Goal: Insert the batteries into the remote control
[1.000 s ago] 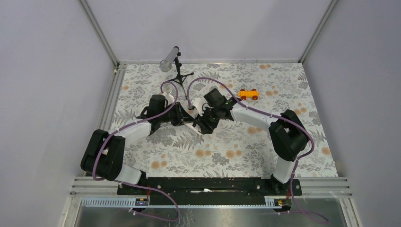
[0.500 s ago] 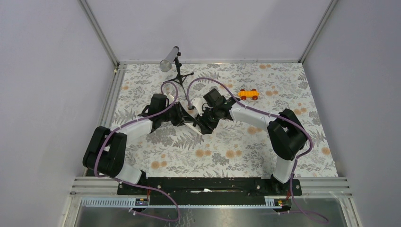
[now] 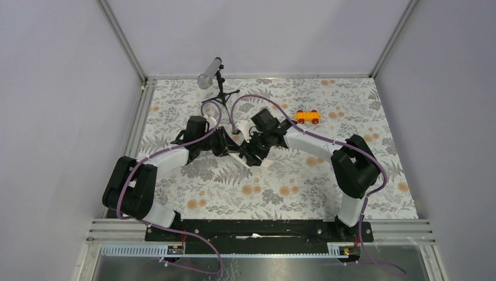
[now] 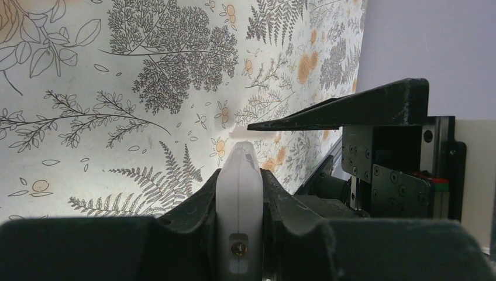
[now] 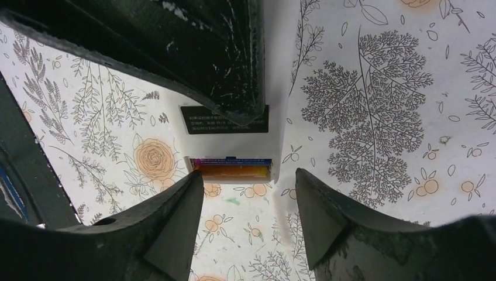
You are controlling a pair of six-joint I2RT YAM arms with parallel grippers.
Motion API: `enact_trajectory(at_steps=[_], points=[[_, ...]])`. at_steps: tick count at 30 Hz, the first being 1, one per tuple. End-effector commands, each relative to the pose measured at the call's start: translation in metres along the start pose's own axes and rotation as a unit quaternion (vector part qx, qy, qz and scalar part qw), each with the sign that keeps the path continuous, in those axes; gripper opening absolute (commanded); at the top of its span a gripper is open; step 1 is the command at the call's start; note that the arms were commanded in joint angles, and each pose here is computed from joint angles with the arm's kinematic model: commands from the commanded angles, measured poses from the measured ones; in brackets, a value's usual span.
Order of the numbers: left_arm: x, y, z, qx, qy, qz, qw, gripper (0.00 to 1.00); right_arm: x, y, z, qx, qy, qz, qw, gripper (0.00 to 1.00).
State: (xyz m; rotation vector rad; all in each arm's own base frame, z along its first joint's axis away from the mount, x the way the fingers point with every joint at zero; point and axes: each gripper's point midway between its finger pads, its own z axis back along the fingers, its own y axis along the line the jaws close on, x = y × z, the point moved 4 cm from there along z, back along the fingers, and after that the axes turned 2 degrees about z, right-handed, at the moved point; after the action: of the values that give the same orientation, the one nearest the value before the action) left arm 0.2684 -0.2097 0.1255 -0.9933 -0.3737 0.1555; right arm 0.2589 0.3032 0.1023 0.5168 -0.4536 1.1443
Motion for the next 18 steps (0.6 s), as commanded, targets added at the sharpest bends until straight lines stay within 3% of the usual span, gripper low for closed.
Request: enact_trajectory(at_steps=[1,9,13,18], points=[[0.008,-0.029,0.002,-0.059,0.004,-0.028,0.998,0.00,0.028,0.002,0.012,-0.007,-0.041,0.020,0.999,0.66],[0.021,-0.002,0.010,-0.009,-0.045,-0.016,0.999,0.00,0.041,-0.026,0.037,-0.078,-0.081,-0.088,0.990,0.71],[0.027,0.007,0.020,0.001,-0.066,-0.018,0.998,0.00,0.018,-0.062,0.065,-0.148,-0.096,-0.239,0.955,0.77],[0.030,0.008,0.027,0.017,-0.075,-0.033,0.996,0.00,-0.044,-0.081,0.071,-0.260,-0.023,-0.299,0.918,0.80]])
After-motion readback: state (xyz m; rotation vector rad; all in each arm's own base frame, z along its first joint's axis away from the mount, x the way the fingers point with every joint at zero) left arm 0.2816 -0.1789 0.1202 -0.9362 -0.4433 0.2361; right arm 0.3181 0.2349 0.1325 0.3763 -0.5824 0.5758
